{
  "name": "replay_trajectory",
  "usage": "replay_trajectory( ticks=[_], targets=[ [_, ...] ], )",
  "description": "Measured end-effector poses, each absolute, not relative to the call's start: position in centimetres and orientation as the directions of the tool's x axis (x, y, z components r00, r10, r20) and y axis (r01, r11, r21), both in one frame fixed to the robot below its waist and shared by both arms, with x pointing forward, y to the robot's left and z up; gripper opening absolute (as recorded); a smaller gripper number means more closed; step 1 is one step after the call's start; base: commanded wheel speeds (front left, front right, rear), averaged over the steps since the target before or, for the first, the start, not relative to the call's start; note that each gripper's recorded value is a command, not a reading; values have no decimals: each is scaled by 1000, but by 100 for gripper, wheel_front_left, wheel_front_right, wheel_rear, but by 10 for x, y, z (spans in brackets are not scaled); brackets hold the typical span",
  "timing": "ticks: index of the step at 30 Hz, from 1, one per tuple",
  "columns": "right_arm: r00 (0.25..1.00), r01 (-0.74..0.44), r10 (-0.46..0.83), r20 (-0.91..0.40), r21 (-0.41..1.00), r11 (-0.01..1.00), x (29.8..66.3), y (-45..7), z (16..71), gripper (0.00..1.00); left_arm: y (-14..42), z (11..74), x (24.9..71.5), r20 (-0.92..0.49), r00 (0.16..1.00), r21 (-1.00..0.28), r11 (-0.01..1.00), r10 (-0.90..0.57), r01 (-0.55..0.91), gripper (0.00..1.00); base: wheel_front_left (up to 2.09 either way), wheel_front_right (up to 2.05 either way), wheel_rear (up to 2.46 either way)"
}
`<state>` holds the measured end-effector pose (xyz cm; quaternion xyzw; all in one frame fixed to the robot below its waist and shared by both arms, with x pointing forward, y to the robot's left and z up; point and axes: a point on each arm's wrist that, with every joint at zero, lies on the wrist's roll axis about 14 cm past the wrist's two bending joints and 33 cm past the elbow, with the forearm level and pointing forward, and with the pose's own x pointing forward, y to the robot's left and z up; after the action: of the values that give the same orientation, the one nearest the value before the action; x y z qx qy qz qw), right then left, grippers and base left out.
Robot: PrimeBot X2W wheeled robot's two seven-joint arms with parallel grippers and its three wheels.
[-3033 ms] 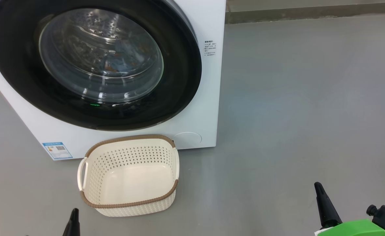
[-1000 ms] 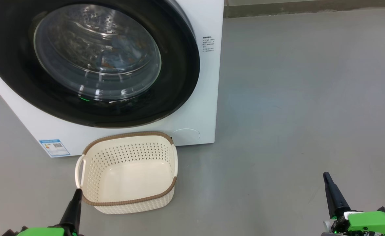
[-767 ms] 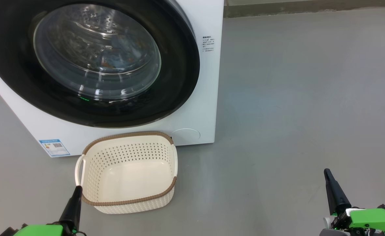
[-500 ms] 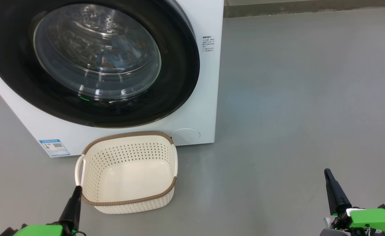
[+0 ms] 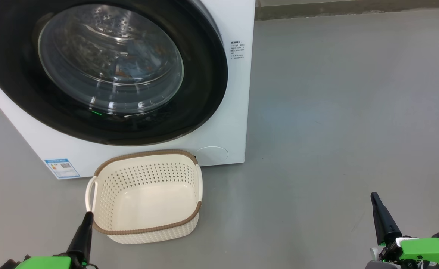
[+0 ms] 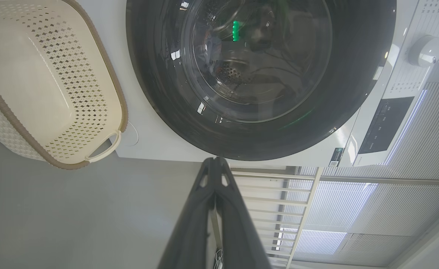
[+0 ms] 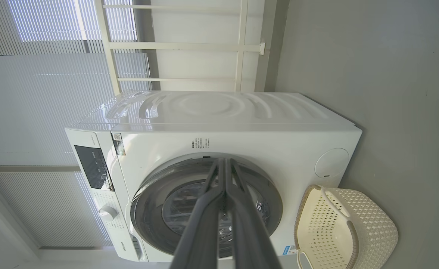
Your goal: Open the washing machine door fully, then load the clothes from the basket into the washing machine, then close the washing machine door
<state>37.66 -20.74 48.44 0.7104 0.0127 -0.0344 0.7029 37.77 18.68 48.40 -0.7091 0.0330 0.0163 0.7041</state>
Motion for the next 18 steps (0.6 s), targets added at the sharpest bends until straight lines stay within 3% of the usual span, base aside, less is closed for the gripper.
replay_trajectory(
  ticks=[18],
  targets=[
    [997, 66, -32, -67, 998, -12, 377, -208, 484, 0, 187, 484, 378, -69, 997, -998, -7, -27, -70, 0, 0, 0, 0]
  ],
)
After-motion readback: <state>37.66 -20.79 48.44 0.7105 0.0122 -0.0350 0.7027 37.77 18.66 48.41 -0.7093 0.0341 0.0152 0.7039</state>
